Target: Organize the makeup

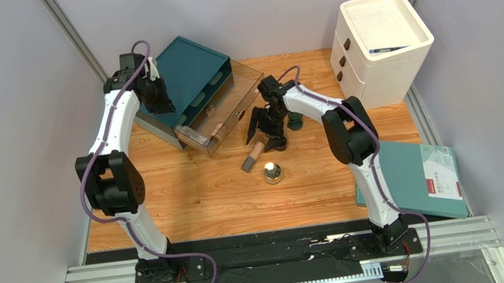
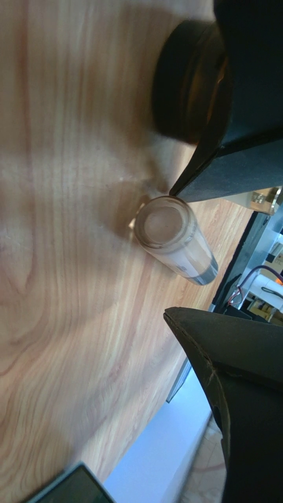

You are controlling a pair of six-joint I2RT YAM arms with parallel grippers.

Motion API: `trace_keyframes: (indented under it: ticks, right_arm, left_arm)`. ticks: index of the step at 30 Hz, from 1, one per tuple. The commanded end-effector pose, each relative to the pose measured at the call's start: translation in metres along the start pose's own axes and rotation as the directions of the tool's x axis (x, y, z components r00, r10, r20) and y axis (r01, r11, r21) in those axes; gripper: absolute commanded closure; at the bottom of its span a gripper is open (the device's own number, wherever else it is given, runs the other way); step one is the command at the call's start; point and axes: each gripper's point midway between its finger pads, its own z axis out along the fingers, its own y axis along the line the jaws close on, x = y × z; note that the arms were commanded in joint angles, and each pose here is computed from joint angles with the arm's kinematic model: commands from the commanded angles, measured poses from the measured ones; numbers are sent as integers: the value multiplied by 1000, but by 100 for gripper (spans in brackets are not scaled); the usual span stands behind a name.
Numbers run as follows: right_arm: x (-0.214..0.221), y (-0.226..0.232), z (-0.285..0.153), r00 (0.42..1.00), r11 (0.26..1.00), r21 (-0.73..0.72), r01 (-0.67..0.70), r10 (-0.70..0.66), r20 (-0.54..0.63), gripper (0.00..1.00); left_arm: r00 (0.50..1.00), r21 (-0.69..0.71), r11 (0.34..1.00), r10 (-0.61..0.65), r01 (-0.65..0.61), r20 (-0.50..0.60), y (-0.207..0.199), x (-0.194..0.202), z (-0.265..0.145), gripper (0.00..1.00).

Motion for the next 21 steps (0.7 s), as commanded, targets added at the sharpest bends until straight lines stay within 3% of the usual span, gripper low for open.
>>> trace_keyframes:
  ticks: [1, 3, 5, 6, 10, 12, 21]
  right_arm:
    - [9, -1, 10, 999, 999, 37, 9, -7, -34, 32]
    - [13, -11, 16, 999, 997, 72, 13, -9, -52, 35]
    - [16, -18, 20, 998, 995, 99, 17, -12, -57, 54]
    - [18, -23, 22, 998, 994, 112, 14, -7, -63, 69]
    - [17, -26, 12, 999, 991, 127, 38, -35, -28, 95]
    - [15, -20, -1, 998, 991, 119, 59, -61, 8, 100]
    - [2, 14, -73, 957, 980, 71, 188, -199, 209, 100]
  left_arm:
    - [985, -95, 995, -18, 2, -172, 29, 47, 11, 100]
    - [985, -96, 995, -17, 0, -171, 29, 46, 11, 100]
    - [985, -97, 995, -16, 0, -169, 28, 46, 10, 100]
    - [986, -99, 995, -19, 2, -167, 29, 46, 10, 100]
    - [986, -95, 995, -19, 3, -168, 28, 46, 10, 100]
    - [986, -98, 995, -20, 4, -167, 29, 46, 10, 100]
    - [985, -94, 995, -30, 14, -171, 28, 47, 12, 100]
